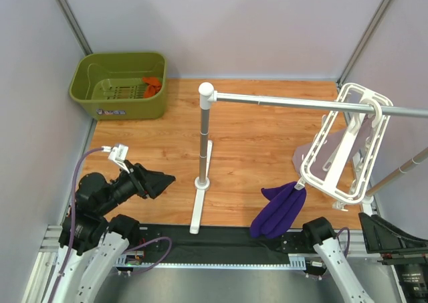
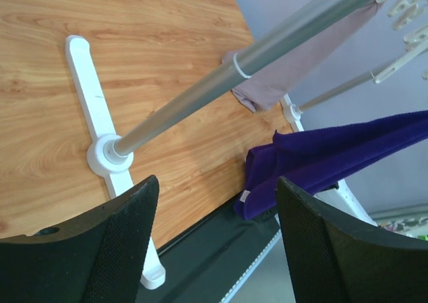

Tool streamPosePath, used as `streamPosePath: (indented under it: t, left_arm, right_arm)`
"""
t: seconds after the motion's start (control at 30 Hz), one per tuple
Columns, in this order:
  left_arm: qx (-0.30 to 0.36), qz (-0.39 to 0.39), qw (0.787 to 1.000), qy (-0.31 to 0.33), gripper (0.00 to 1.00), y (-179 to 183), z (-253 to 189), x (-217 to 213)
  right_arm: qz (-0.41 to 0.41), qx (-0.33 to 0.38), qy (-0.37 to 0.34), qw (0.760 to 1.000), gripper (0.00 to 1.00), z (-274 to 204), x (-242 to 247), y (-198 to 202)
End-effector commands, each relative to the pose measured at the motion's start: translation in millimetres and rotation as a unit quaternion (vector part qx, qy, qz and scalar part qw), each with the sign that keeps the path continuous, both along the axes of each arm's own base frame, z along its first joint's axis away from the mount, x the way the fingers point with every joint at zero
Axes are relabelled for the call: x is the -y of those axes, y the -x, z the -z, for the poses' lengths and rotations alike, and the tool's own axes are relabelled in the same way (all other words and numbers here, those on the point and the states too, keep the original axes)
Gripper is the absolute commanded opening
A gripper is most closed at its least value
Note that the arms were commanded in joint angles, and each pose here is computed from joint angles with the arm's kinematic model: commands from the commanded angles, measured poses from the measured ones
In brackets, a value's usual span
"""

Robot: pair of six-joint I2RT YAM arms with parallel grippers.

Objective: Clip the socks to the hanger
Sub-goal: Open the clamp at the hanger.

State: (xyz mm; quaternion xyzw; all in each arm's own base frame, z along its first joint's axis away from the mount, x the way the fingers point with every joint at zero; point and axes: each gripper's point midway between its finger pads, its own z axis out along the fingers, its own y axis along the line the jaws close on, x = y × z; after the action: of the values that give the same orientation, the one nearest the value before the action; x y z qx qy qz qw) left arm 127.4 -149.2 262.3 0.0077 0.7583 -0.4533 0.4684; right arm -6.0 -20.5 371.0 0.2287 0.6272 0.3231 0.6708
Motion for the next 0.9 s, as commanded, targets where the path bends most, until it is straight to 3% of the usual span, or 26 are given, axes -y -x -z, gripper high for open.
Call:
streamPosePath:
  t: [0.0, 0.07, 0.33, 0.43, 0.6, 0.7, 0.87]
  left_arm:
    - [0.046, 0.057, 0.997, 0.0, 0.77, 11, -35, 11]
    - [0.066, 0.06, 0.996, 0.004, 0.75, 9, -51, 13]
    - [0.138, 0.111, 0.982, 0.061, 0.56, 26, -113, 24]
    - [0.129, 0.153, 0.975, 0.093, 0.47, 31, -118, 36]
    - [0.141, 0.194, 0.966, 0.096, 0.45, 36, -135, 55]
    - [0.144, 0.252, 0.954, 0.077, 0.44, 51, -137, 87]
    - [0.186, 0.262, 0.946, 0.042, 0.45, 55, -139, 135]
  right_arm:
    - [-0.058, -0.087, 0.067, 0.992, 0.96, 49, -13, 4]
    - [-0.085, -0.099, 0.087, 0.988, 0.95, 47, -24, -3]
    - [-0.215, 0.005, 0.109, 0.97, 0.79, -5, -70, 6]
    - [-0.261, 0.026, 0.109, 0.959, 0.76, -14, -87, 8]
    - [-0.3, 0.039, 0.095, 0.948, 0.72, -19, -108, -5]
    - [-0.303, 0.055, 0.094, 0.947, 0.7, -27, -113, -11]
    - [-0.301, 0.054, 0.106, 0.946, 0.7, -36, -117, -23]
